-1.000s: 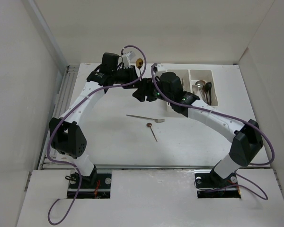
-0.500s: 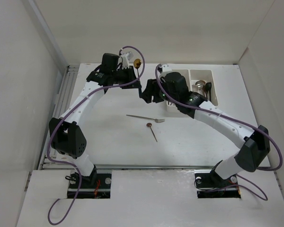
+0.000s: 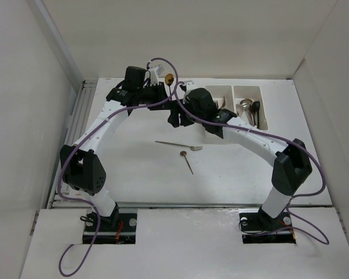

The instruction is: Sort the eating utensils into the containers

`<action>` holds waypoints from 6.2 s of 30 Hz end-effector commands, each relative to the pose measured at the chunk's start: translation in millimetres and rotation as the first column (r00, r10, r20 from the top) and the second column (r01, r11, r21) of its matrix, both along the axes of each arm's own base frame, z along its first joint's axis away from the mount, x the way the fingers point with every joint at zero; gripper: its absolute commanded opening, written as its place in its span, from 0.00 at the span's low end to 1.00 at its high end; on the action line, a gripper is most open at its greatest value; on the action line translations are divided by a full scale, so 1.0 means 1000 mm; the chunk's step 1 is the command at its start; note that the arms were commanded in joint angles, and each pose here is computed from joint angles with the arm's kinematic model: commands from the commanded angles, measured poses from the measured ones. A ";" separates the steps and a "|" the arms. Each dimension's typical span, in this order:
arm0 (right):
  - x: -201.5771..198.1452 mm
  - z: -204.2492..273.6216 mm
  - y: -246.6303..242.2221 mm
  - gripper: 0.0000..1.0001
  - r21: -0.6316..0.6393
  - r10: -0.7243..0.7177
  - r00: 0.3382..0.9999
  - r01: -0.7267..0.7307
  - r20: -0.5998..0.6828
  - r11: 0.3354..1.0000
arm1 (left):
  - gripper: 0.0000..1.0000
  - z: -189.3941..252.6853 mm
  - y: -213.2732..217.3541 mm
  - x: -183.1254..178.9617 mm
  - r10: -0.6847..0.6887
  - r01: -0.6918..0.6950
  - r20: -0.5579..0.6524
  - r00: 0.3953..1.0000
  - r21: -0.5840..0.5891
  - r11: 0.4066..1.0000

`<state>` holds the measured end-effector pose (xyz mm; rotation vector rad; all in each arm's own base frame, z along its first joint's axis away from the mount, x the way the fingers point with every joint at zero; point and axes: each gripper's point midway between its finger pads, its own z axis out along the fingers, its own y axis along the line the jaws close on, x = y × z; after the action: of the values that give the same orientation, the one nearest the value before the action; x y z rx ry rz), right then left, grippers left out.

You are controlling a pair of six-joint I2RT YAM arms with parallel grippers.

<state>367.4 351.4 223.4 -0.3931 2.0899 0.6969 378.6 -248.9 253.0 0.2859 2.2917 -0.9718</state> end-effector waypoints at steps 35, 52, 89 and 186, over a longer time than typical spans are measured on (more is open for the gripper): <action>0.103 -0.034 -0.309 0.00 -0.405 -0.617 0.786 0.577 0.038 0.710 | 1.00 -0.119 0.022 0.016 -0.501 0.280 0.140 0.854 0.687 0.671; 0.115 -0.102 -0.371 0.34 -0.602 -0.640 0.757 0.453 -0.129 0.657 | 0.76 -0.208 -0.018 -0.030 -0.857 0.426 0.031 0.514 0.858 0.286; 0.086 0.013 -0.323 0.61 -0.341 -0.631 0.772 0.614 0.071 0.712 | 0.00 -0.050 -0.028 0.031 -0.529 0.394 0.321 0.786 0.398 0.828; 0.159 -0.052 -0.337 0.00 -0.574 -0.664 0.735 0.605 0.136 0.552 | 1.00 0.029 0.250 0.091 0.556 -0.700 0.436 0.707 0.323 0.637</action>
<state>529.8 19.5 187.6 0.1499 2.2458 -0.3381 472.0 -0.6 262.7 -0.2005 2.1118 0.0124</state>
